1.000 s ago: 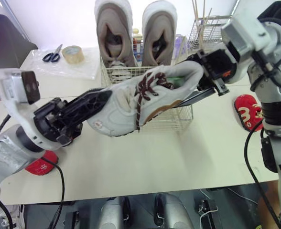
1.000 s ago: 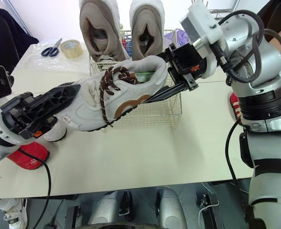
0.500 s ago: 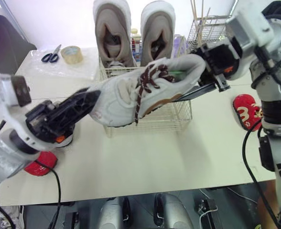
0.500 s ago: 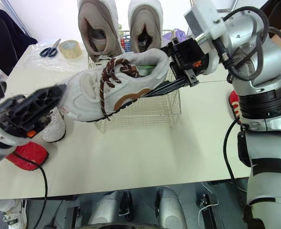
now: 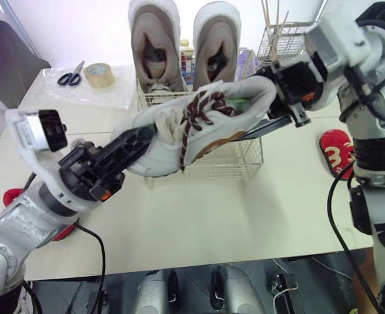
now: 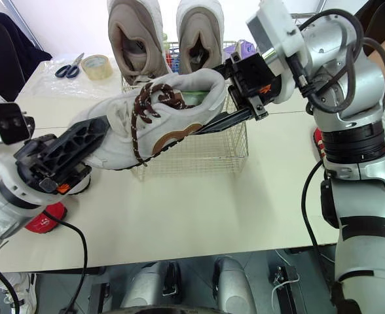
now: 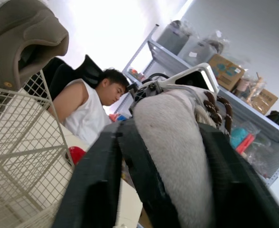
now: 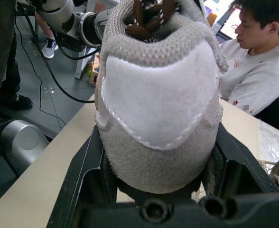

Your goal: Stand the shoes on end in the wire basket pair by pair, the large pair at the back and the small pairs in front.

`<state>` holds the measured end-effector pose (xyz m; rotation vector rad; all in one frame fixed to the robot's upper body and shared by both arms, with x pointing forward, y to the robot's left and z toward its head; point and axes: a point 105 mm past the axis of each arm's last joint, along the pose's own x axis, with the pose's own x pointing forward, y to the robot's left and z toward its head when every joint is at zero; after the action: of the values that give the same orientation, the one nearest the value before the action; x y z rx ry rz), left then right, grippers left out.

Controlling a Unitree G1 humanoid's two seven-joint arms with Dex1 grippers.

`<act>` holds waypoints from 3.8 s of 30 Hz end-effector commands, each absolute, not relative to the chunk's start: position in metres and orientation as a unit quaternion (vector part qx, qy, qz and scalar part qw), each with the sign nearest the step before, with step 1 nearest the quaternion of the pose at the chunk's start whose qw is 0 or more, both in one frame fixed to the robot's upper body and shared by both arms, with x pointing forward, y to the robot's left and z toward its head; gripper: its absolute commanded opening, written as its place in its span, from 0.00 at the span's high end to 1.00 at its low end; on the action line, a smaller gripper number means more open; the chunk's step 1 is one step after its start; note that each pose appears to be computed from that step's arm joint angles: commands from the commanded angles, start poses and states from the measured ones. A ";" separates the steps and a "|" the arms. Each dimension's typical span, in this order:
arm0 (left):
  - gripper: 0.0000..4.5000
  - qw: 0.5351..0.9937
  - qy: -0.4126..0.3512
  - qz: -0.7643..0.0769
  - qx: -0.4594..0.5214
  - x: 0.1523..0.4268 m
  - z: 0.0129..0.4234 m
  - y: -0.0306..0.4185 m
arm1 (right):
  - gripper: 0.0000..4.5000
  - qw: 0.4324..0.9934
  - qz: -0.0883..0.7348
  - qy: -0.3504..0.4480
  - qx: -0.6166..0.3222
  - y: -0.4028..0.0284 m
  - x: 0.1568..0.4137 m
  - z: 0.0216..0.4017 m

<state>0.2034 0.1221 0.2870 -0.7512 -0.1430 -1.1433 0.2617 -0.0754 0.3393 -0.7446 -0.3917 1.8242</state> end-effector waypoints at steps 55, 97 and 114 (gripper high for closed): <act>0.73 0.725 -0.185 -0.480 -0.457 0.229 0.302 0.117 | 0.73 0.653 0.657 -0.153 0.344 -0.046 0.245 0.352; 0.20 0.944 -0.057 -0.291 -0.146 0.222 0.202 0.095 | 0.66 0.754 0.641 -0.058 -0.131 -0.150 0.371 0.325; 0.20 0.934 -0.023 -0.325 -0.147 0.217 0.194 0.099 | 0.01 0.810 0.564 -0.082 -0.137 -0.190 0.359 0.341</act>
<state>0.2198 0.0971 0.1844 -0.3007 -0.0182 -0.6507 0.3731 -0.1890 0.3078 -0.2686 -0.0585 1.2075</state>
